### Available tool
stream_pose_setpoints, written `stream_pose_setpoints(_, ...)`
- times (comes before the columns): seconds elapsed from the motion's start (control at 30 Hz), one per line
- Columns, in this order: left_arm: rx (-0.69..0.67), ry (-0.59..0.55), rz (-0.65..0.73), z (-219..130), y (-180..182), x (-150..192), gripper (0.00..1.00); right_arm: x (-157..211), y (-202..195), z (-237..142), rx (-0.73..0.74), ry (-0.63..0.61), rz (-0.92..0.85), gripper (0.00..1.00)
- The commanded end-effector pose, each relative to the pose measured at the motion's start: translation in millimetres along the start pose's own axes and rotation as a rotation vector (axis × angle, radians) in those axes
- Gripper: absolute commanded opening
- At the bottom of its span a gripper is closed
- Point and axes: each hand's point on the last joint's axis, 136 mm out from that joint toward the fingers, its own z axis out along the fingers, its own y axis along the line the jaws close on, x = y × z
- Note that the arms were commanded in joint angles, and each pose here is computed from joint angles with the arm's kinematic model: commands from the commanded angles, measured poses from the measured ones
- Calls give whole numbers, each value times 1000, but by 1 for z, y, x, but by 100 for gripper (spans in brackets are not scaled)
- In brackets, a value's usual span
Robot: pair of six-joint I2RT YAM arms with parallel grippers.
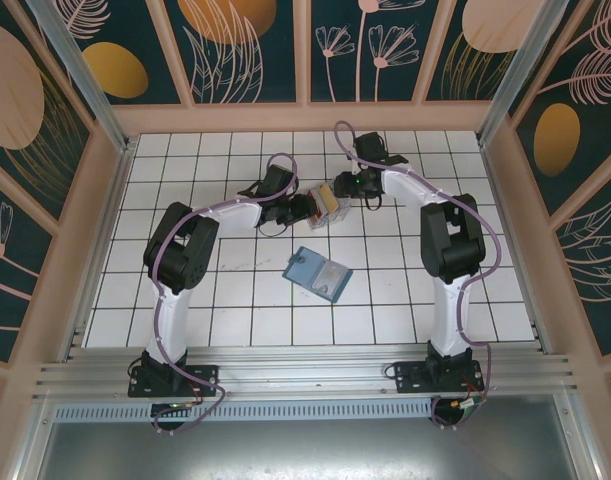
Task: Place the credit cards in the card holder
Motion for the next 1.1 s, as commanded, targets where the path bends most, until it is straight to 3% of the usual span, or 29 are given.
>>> stream_pose_setpoints(0.0,-2,13,3,6,7,4,46,0,5,-2,0,8,-23,55)
stream_pose_setpoints(0.3,-8,18,-1,8,10,7,46,0,-6,-1,50,9,-20,54)
stream_pose_setpoints(0.67,-3,19,-3,9,10,7,46,-20,-9,-31,67,-69,-11,51)
stream_pose_setpoints(0.93,-2,23,-5,10,10,8,46,-20,-8,-35,60,-75,-15,45)
stream_pose_setpoints(1.07,1,22,-7,9,10,8,46,-16,-4,-31,40,-61,-22,35)
